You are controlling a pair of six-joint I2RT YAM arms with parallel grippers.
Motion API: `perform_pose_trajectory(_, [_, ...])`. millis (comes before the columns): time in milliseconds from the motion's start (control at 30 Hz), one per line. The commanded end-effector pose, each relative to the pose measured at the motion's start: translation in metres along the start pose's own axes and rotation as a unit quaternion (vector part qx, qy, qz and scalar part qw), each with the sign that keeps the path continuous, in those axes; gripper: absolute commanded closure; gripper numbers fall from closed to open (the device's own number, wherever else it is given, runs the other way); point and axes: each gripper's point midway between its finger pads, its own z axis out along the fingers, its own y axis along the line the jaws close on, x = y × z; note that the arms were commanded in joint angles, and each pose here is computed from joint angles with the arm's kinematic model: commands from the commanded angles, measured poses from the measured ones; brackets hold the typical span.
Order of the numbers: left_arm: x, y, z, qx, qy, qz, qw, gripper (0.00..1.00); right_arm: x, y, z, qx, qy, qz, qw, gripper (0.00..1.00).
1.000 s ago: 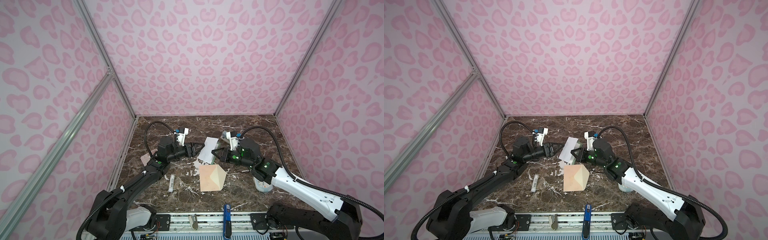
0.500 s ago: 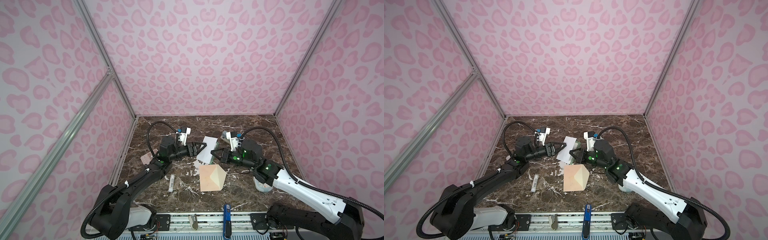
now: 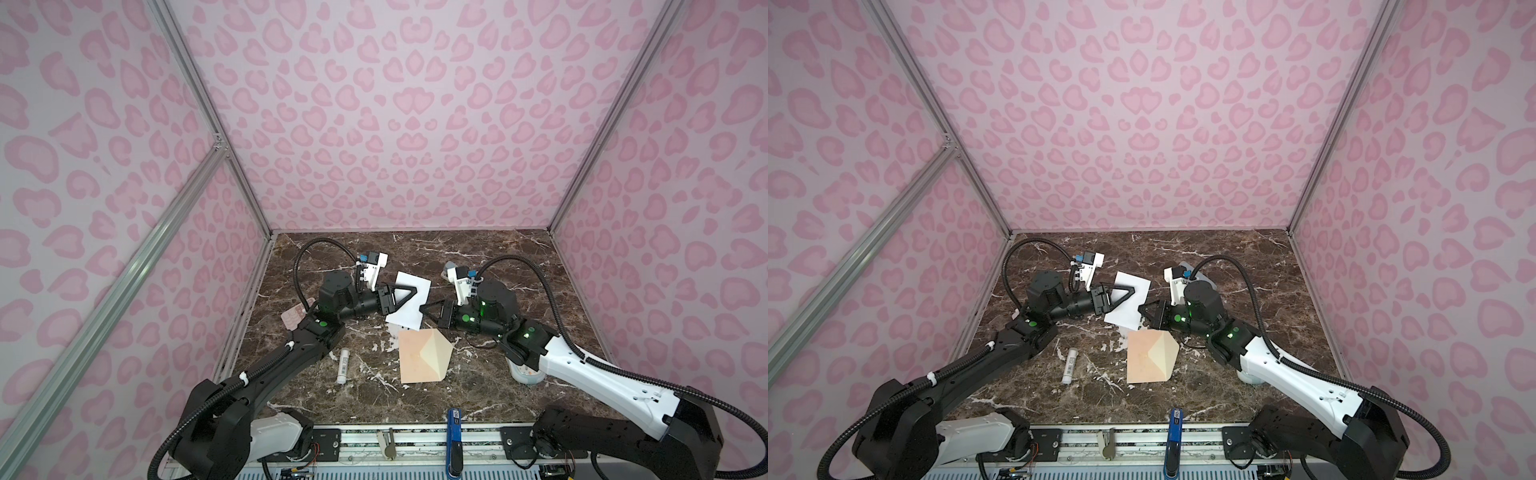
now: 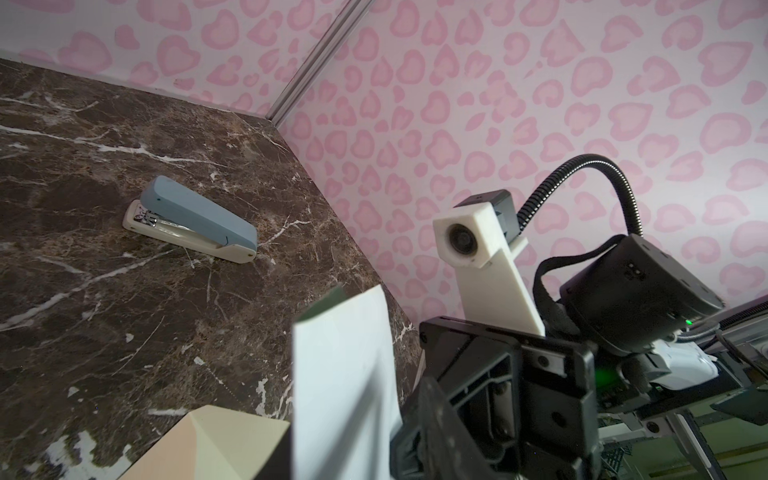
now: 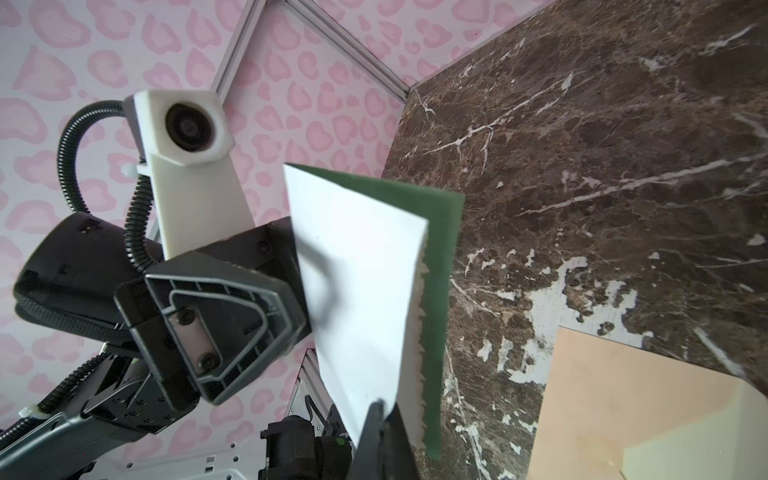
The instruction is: Place the letter into the envelope and seal it
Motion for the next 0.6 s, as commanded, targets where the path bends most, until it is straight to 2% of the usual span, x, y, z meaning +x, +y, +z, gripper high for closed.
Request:
perform_pose_trajectory(0, [-0.0016, -0.0039, -0.0009, 0.004, -0.001, 0.014, 1.000, 0.71, -0.0010, 0.0003, 0.0003, -0.006, -0.004, -0.007, 1.000, 0.98])
perform_pose_trajectory(167, [-0.0010, -0.0009, -0.0012, -0.003, -0.002, 0.015, 1.000, 0.78, 0.0012, 0.0001, 0.0019, -0.009, 0.002, -0.004, 1.000, 0.97])
perform_pose_trajectory(567, [0.0004, -0.0002, -0.0056, -0.017, 0.000, 0.021, 1.000, 0.83, 0.0026, -0.0028, 0.0012, -0.008, 0.003, -0.004, 1.000, 0.97])
